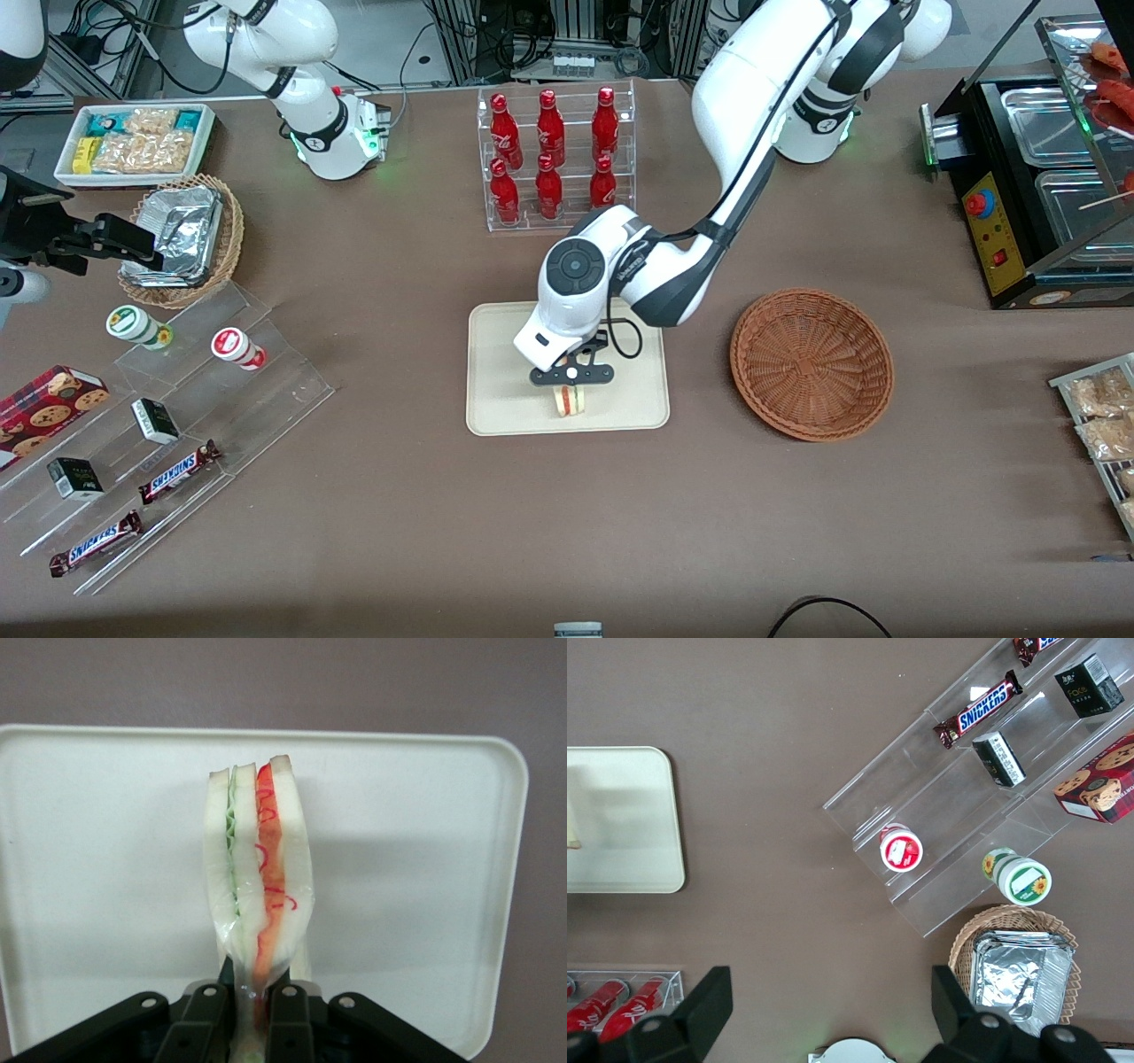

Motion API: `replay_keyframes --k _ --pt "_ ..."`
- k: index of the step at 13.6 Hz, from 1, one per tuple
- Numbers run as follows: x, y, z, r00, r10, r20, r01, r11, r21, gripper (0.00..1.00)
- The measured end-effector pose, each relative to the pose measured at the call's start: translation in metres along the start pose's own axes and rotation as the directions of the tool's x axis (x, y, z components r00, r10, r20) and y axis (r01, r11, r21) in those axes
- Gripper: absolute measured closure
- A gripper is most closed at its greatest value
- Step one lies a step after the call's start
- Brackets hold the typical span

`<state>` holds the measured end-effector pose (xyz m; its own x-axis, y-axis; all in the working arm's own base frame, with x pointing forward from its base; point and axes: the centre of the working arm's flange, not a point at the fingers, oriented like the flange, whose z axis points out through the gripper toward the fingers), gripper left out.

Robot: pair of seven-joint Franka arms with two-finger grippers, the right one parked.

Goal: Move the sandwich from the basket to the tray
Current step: 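Lower the sandwich onto the tray and open the left gripper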

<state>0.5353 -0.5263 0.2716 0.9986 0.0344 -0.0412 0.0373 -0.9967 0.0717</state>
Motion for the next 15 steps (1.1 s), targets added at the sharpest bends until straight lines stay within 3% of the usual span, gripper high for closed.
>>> replay_keyframes --k 8,9,10,15 --pt "-0.026 0.014 0.032 0.989 0.145 0.042 -0.147 0.989 0.03 0.85" --pt "-0.028 0.015 0.034 0.988 0.147 0.043 -0.149 0.988 0.031 0.78" --pt "-0.027 0.015 0.033 0.988 0.147 0.041 -0.148 0.988 0.031 0.78" --pt "-0.014 0.013 -0.004 0.991 0.133 0.009 -0.133 0.991 0.018 0.33"
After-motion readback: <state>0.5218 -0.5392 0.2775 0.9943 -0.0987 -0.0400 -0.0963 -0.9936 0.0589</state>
